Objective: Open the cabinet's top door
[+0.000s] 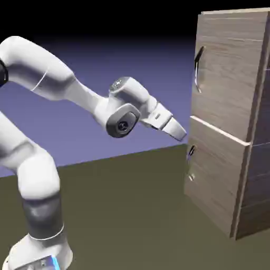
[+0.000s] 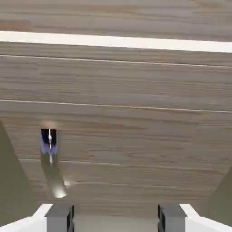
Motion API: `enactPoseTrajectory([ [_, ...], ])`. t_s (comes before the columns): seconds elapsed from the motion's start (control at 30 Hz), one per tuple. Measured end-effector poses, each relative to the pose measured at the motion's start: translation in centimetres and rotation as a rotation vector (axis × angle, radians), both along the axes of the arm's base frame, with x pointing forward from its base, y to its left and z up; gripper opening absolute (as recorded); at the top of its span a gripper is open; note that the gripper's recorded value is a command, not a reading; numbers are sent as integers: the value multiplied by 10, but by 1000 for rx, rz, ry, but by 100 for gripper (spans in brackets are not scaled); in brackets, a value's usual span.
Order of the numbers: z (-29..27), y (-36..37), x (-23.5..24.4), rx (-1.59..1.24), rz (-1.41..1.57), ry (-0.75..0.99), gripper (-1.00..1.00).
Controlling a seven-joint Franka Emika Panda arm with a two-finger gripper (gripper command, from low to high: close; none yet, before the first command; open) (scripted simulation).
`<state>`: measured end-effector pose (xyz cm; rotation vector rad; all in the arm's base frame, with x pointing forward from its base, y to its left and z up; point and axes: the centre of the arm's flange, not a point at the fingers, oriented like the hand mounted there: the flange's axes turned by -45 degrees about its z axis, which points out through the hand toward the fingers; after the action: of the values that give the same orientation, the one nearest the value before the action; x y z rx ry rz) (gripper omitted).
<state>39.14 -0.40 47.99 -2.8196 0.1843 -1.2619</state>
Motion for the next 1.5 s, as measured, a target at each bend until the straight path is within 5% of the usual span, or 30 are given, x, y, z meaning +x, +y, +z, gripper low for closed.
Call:
enactPoseTrajectory([
  [0.9, 148, 2, -16, 1402, -864, -411, 0],
  [1.5, 143, 73, 18, 2414, -1043, -340, 0],
])
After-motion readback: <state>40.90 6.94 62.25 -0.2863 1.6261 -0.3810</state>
